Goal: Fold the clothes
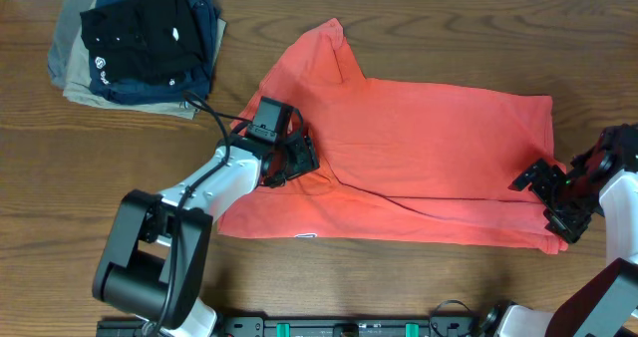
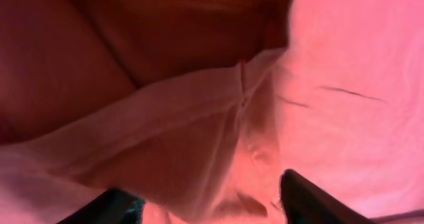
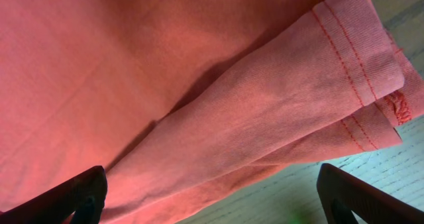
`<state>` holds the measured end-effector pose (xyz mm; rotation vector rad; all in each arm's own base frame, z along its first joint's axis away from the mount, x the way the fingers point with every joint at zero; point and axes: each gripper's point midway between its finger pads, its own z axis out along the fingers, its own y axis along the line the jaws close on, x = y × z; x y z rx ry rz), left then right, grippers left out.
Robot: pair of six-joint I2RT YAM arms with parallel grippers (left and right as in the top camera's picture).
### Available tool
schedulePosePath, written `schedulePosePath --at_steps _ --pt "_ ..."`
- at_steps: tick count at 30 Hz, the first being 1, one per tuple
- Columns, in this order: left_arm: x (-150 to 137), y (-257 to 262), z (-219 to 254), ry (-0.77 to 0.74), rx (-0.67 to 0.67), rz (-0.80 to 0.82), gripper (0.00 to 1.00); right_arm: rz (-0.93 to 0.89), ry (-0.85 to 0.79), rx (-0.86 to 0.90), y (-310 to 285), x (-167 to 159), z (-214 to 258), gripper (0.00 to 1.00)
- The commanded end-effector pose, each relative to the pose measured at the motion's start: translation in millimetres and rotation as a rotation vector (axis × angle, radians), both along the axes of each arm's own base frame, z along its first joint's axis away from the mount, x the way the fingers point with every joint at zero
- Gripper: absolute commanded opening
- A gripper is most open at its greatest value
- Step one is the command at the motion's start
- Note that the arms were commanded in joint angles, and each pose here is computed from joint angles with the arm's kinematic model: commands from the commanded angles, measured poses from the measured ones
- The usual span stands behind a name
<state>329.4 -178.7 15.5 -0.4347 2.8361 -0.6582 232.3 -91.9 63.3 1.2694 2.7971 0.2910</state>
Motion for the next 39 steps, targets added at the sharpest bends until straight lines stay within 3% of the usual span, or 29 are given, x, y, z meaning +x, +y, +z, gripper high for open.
schedulePosePath --at_steps 1,5,9,16,20,21,22,23,26,30,34,39 --pt "4 -2 1 -0.016 -0.009 0.0 0.56 0.027 0.004 -0.004 3 -1 -1 0.99" --pt "8 -4 4 -0.036 -0.015 -0.004 0.4 0.027 0.002 -0.006 3 0 -1 0.99" --pt "10 -4 5 -0.048 -0.013 -0.016 0.38 0.027 -0.003 -0.008 2 1 -1 0.99" --pt "22 -9 12 -0.113 -0.032 -0.026 0.19 0.027 -0.006 -0.01 2 2 -1 0.99" --pt "32 -8 15 -0.155 -0.021 -0.012 0.19 0.027 -0.005 -0.009 2 2 -1 0.99" --pt "34 -6 15 -0.164 -0.009 -0.005 0.23 0.027 -0.005 -0.009 2 2 -1 0.99" --pt "36 -4 15 -0.173 0.004 0.003 0.46 0.027 -0.005 -0.009 2 2 -1 0.99" --pt "38 -2 15 -0.182 0.016 0.008 0.56 0.027 -0.005 -0.009 2 2 -1 0.99" --pt "46 0 19 -0.239 0.042 -0.025 0.77 0.028 0.001 -0.002 3 0 -1 0.99" --pt "54 -2 38 -0.287 0.036 -0.057 0.83 0.027 0.017 0.007 5 -4 -1 0.99" --pt "55 3 78 -0.344 0.044 -0.08 0.98 0.02 0.039 0.001 3 -8 2 0.99" --pt "28 26 119 -0.351 0.063 -0.072 0.98 -0.099 0.13 -0.084 -24 -28 6 0.99"
